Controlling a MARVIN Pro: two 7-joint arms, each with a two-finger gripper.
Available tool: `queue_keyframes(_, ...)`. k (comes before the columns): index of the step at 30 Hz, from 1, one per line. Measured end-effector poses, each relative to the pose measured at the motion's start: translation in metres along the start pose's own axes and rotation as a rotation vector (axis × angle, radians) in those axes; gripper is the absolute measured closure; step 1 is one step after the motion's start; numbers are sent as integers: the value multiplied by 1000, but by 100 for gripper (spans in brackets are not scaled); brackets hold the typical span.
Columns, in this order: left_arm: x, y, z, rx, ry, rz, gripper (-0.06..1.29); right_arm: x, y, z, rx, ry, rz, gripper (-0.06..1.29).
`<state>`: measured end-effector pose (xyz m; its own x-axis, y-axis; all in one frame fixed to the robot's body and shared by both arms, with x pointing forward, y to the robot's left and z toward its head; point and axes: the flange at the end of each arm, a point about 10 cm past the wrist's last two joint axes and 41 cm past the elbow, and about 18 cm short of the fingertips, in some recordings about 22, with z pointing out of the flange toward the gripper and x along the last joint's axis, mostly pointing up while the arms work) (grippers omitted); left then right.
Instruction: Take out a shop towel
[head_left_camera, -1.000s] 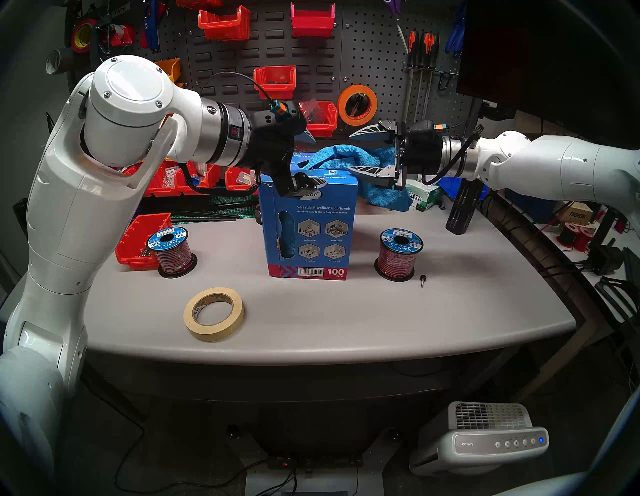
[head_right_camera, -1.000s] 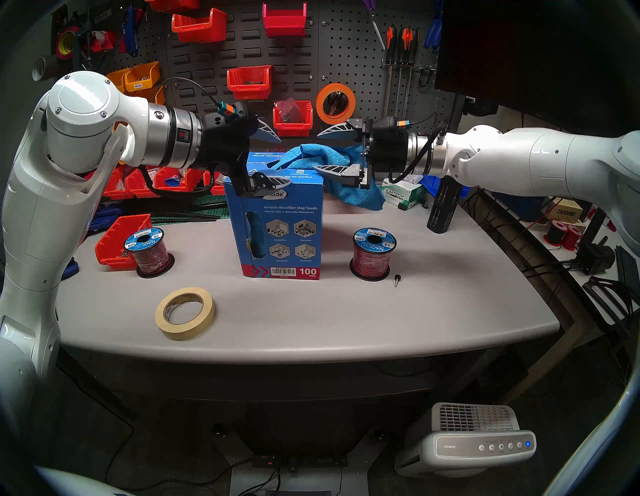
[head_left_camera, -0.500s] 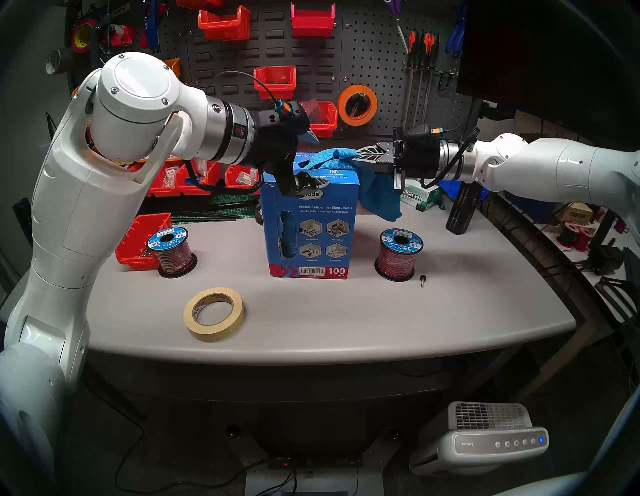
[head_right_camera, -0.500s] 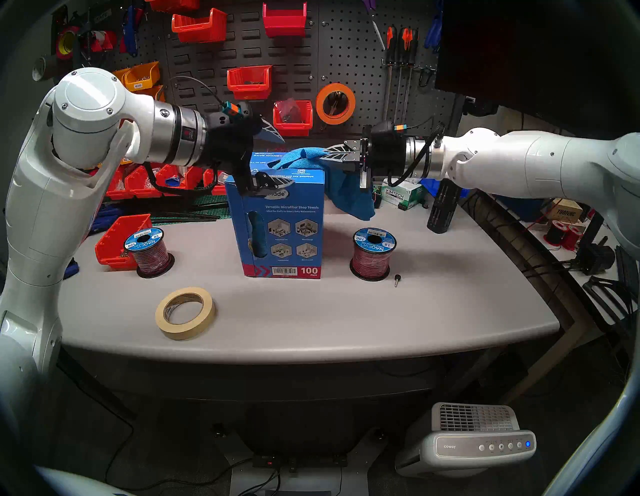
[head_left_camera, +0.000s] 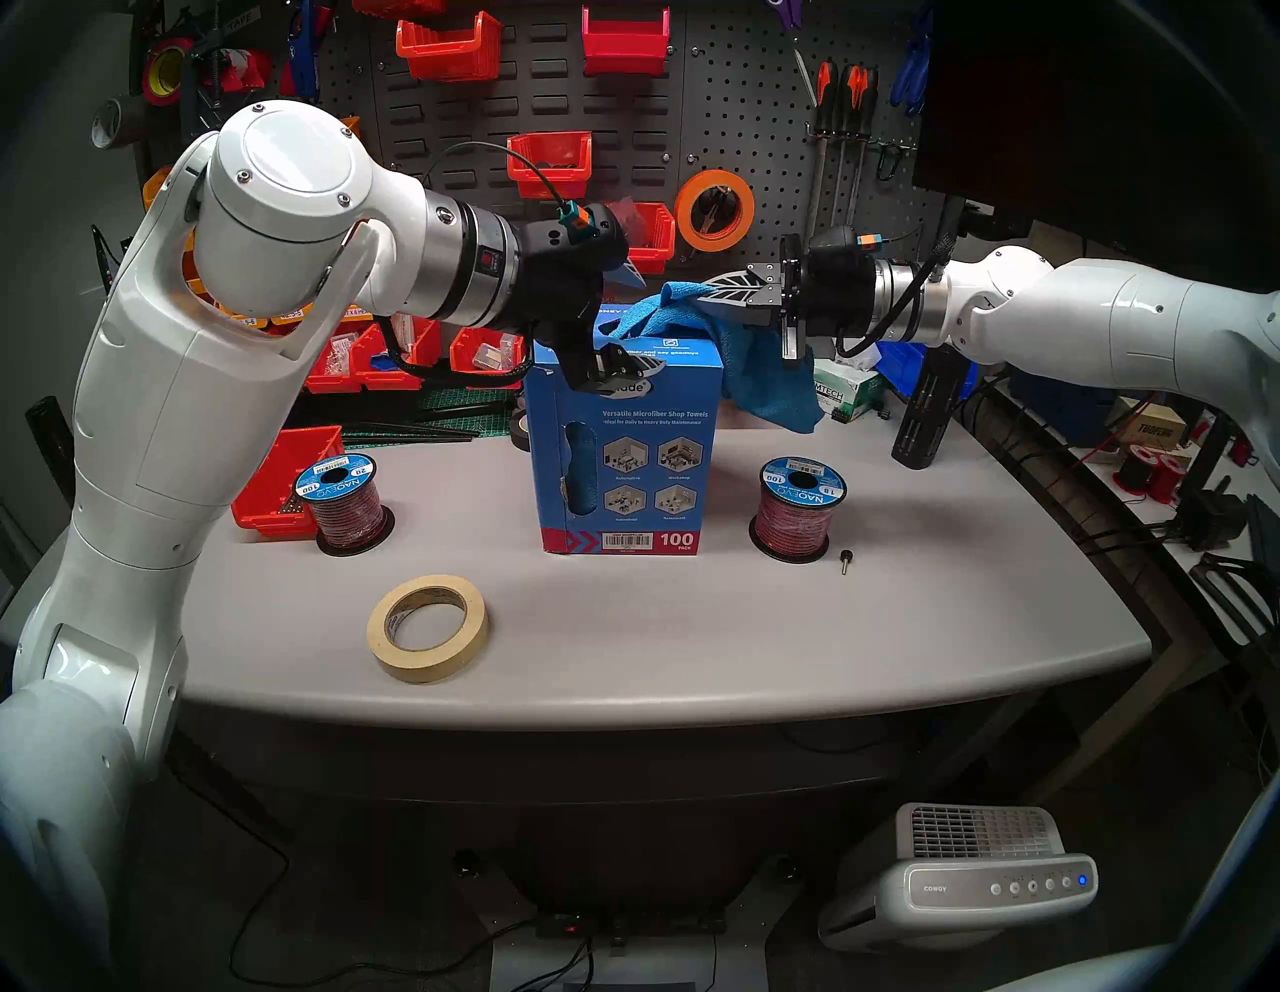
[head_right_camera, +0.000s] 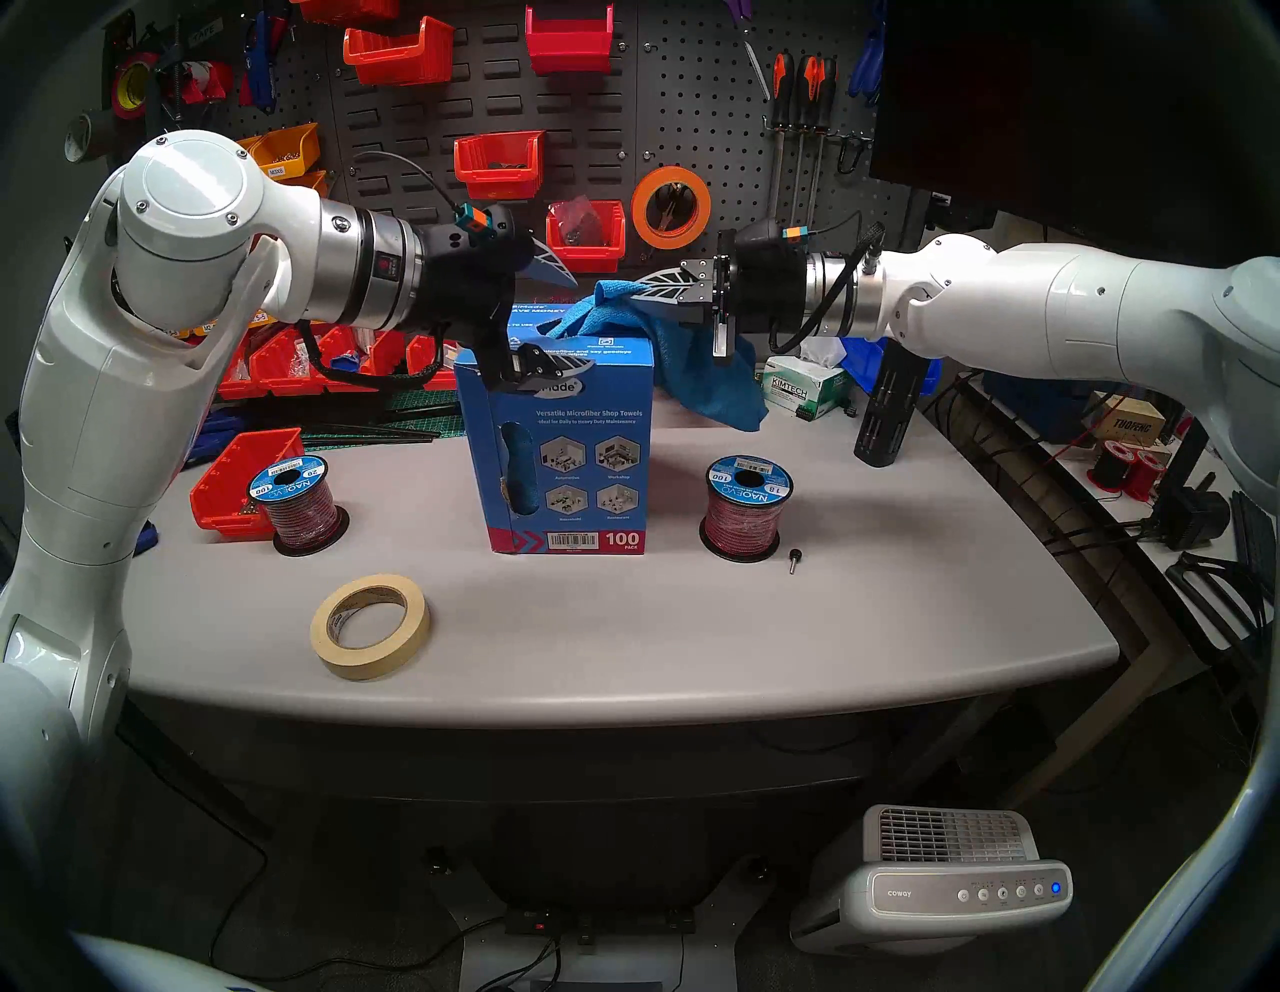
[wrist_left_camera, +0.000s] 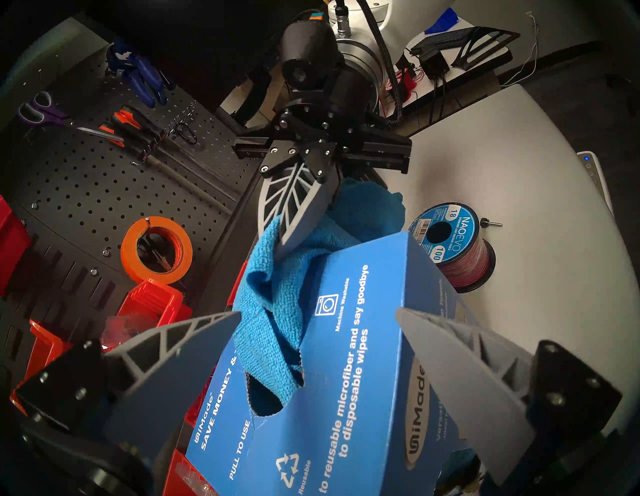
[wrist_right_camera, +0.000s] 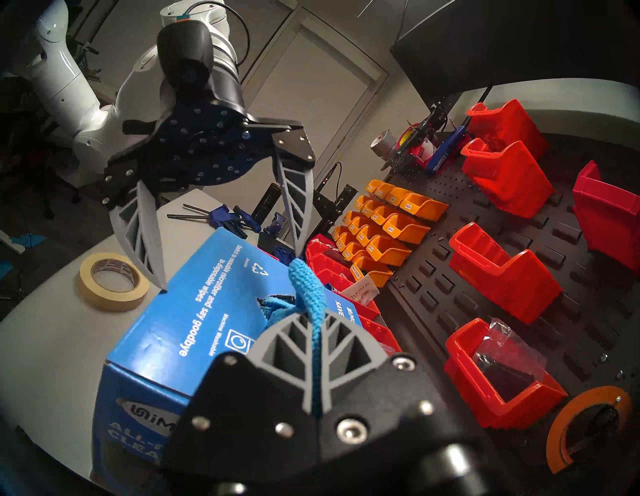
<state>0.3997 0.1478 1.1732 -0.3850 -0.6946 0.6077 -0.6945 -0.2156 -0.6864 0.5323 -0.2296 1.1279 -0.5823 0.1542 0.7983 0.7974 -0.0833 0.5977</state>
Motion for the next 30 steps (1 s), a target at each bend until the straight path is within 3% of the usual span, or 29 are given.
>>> queue_keyframes(30,7,2,6,14,7,32,-2,57,31,19,18,57,-132,127)
